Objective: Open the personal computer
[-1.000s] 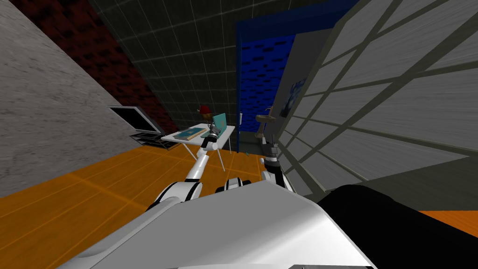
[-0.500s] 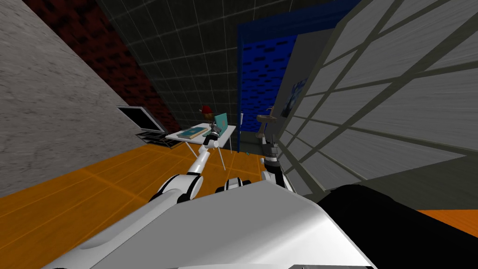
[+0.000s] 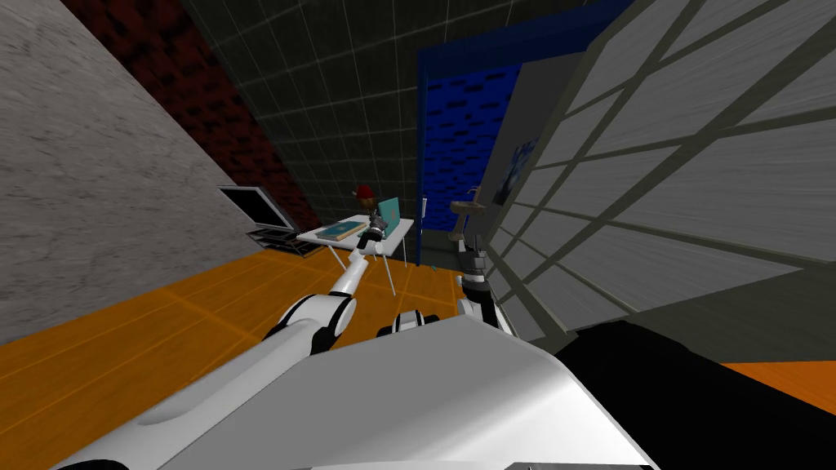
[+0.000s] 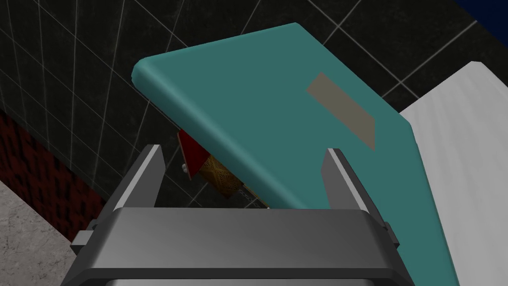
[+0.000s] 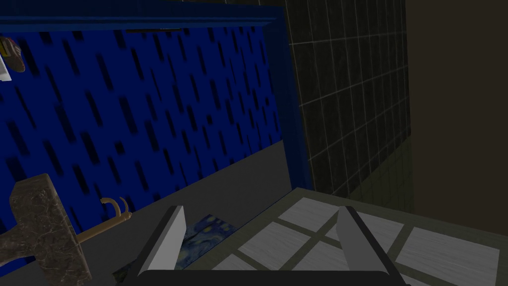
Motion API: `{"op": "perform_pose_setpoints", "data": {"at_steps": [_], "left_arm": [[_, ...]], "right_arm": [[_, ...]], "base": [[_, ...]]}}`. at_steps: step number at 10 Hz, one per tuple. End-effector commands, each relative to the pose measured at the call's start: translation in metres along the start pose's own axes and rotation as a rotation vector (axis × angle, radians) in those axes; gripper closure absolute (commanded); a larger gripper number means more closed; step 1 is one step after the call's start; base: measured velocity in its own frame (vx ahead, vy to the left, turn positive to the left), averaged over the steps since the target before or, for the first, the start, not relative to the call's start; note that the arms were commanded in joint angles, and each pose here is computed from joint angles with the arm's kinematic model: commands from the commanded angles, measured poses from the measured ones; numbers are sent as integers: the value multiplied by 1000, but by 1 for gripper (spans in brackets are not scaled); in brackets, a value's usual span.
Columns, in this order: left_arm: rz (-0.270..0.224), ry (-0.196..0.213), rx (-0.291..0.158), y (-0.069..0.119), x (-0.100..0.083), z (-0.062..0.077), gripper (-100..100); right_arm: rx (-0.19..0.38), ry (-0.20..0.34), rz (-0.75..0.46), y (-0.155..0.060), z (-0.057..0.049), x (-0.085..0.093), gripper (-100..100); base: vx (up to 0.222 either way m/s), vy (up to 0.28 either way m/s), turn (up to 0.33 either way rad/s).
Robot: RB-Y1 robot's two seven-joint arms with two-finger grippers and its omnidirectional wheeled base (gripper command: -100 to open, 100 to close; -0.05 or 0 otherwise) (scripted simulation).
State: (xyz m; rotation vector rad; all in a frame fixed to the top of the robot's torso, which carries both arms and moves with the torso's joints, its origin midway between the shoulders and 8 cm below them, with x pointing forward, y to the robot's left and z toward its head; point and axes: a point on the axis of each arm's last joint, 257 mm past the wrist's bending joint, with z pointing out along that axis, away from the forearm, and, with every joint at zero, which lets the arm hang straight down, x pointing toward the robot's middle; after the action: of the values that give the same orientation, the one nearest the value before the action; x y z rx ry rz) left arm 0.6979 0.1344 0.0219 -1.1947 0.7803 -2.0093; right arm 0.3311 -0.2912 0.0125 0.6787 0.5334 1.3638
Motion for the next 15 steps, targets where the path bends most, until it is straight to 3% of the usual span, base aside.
{"op": "perform_pose_setpoints", "data": {"at_steps": [1, 2, 3, 4, 7, 8, 15], "left_arm": [[2, -10, -11, 5, -4, 0, -100], [2, -30, -42, 19, -11, -13, 100], [-4, -21, -22, 12, -10, -20, 100], [-3, -31, -45, 21, -10, -28, 100], [-10, -26, -17, 10, -11, -43, 100], [-8, -35, -38, 17, -11, -50, 100], [-12, -47, -3, -1, -15, -90, 100]], "right_arm": [[0, 0, 0, 0, 0, 0, 0], [0, 0, 0, 0, 0, 0, 0], [0, 0, 0, 0, 0, 0, 0], [0, 0, 0, 0, 0, 0, 0], [0, 0, 0, 0, 0, 0, 0], [0, 0, 0, 0, 0, 0, 0], [0, 0, 0, 0, 0, 0, 0]], "base": [[0, 0, 0], [65, 1, -121], [78, 12, -69], [100, 8, -139], [39, -6, -25], [64, -9, -119], [41, 3, -44]]}}
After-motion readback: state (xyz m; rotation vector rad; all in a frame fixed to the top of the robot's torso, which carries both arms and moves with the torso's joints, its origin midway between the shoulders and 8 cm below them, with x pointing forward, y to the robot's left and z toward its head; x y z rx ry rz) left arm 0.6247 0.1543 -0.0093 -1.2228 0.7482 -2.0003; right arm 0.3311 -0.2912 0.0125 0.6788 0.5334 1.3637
